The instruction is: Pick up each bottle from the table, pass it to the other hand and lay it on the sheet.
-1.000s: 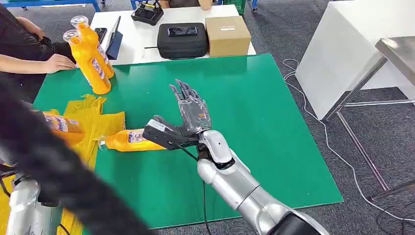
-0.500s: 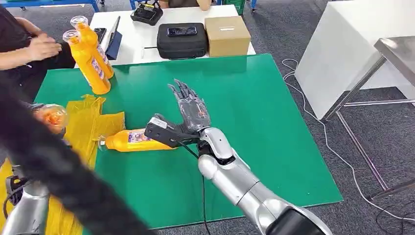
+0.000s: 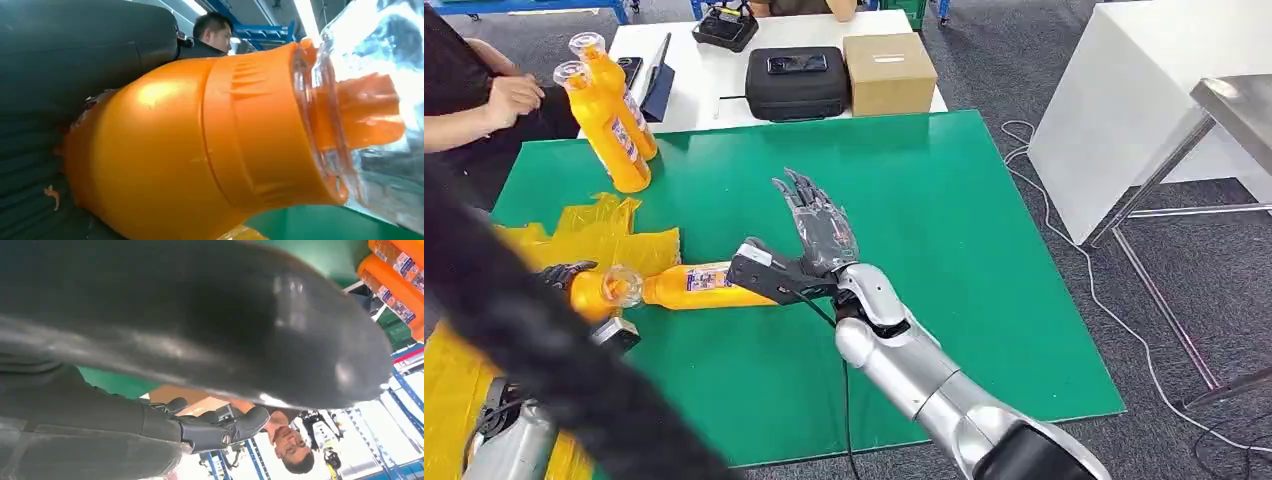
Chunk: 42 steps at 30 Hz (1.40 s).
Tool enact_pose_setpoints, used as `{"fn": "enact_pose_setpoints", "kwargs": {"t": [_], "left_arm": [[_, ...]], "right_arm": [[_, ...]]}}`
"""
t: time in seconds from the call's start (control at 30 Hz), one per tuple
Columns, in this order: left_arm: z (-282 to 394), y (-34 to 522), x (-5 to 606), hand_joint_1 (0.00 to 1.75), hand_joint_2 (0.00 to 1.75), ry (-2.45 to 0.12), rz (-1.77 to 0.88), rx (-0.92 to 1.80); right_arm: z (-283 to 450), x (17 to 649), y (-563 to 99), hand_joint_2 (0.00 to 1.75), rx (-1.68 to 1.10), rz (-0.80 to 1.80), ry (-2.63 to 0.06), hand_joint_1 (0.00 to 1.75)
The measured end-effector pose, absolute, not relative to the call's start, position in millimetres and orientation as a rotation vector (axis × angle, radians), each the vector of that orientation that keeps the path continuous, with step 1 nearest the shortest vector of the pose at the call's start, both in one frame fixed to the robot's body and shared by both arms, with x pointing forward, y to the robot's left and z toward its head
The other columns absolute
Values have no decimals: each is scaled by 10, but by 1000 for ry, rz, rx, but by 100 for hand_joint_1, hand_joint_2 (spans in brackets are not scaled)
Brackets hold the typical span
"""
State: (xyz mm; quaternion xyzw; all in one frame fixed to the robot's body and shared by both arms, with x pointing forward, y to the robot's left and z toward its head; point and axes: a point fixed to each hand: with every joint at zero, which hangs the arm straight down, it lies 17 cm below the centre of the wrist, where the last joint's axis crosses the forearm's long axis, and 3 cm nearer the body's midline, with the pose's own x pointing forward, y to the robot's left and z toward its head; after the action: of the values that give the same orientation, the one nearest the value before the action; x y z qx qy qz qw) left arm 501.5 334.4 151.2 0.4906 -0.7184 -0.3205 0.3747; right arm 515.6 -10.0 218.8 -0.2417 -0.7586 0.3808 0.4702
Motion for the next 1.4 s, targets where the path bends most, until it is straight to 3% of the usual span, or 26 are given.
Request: {"fn": "enact_pose_setpoints", "kwargs": {"t": [0.57,0.6,0.63,0.93,1.4], "left_arm": [[879,3028,4950,175,175,-1733,-1036,1157],[834,3010,4940,0,175,-1727,-1044,1146],[791,2993,4929,0,0,-1721,-1052,1136],[203,2837,4925,0,0,-1555,-1193,939],[27,2859,4927,0,0,-1495,-1288,830]], "right_arm": [[2111,5168,-149,0,-578,940,-1836,0],[2105,5164,-146,0,-577,944,-1836,0],[2097,5165,-152,0,-577,945,-1835,0],[2058,5162,-163,0,-574,960,-1827,0],[1997,5153,-145,0,-581,994,-1799,0]]}}
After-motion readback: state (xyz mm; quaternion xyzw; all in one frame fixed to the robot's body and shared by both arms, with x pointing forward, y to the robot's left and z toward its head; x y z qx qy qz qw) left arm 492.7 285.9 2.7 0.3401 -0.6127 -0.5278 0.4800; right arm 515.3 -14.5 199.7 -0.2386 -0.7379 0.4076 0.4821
